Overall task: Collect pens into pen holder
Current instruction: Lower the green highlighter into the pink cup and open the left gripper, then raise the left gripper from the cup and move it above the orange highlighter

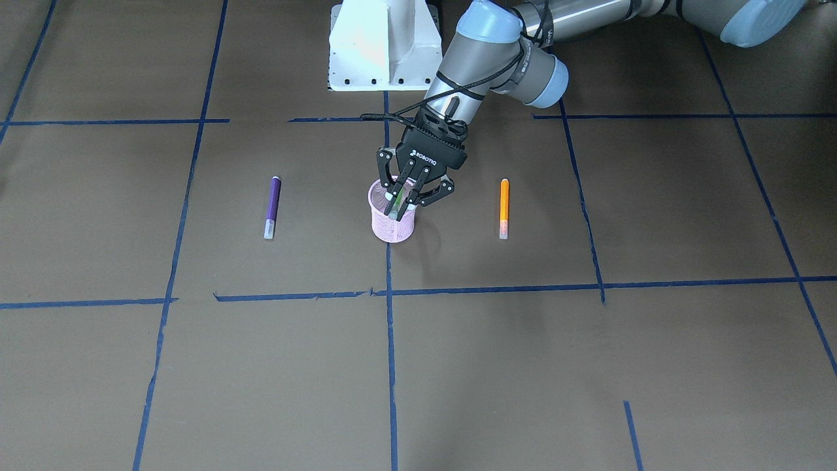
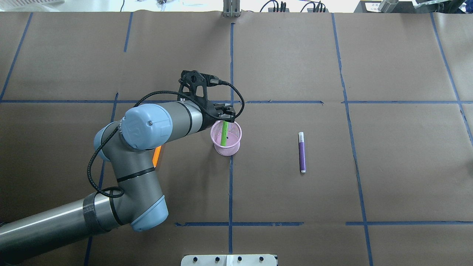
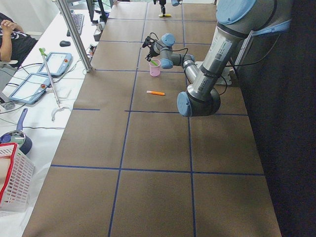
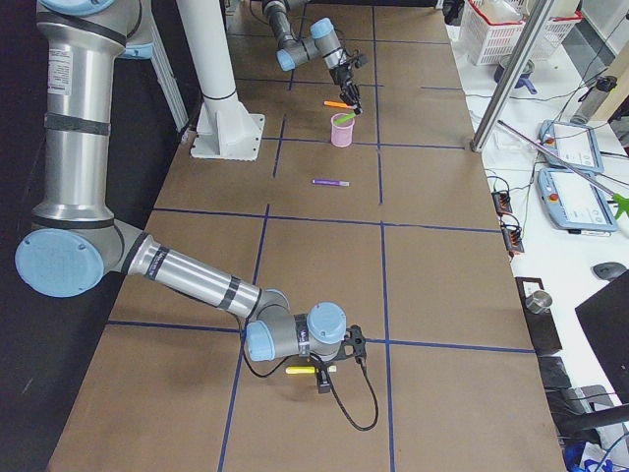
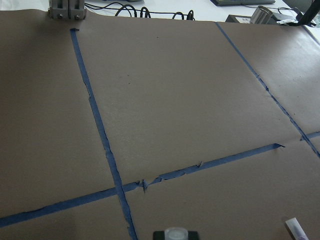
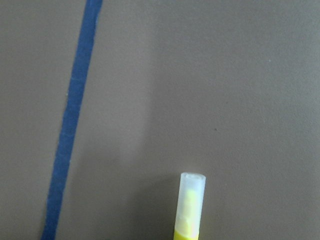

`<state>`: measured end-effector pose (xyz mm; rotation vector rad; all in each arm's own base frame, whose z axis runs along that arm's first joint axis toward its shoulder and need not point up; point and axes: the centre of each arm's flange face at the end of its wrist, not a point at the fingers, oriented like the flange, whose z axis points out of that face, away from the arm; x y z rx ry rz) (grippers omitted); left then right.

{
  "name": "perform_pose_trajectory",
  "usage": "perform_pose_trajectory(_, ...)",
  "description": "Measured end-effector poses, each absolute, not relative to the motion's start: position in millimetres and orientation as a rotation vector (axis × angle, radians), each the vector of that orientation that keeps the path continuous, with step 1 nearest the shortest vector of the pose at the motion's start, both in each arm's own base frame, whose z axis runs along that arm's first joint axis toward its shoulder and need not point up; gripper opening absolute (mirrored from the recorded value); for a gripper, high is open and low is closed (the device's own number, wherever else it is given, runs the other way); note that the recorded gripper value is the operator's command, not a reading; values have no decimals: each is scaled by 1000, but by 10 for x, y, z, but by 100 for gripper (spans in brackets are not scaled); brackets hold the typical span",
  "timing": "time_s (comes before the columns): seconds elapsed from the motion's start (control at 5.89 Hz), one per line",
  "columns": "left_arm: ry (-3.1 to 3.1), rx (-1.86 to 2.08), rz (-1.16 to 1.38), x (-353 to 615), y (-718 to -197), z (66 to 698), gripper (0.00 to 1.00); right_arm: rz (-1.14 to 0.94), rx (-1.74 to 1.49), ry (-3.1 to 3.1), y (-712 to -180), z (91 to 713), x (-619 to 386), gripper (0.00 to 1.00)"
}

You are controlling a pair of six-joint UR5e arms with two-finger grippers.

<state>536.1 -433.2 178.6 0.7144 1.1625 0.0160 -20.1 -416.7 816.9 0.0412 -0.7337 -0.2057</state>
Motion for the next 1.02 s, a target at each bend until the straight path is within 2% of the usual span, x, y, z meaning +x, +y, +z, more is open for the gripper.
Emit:
perform_pose_trajectory(0.17, 1163, 713, 18, 5372, -4323, 1788, 99, -206, 41, -734, -4167, 8168, -201, 100)
perform_pose_trajectory(1.02, 1159, 741, 3, 5293, -4381, 1676, 100, -207, 46, -734, -4179, 8143, -204, 100)
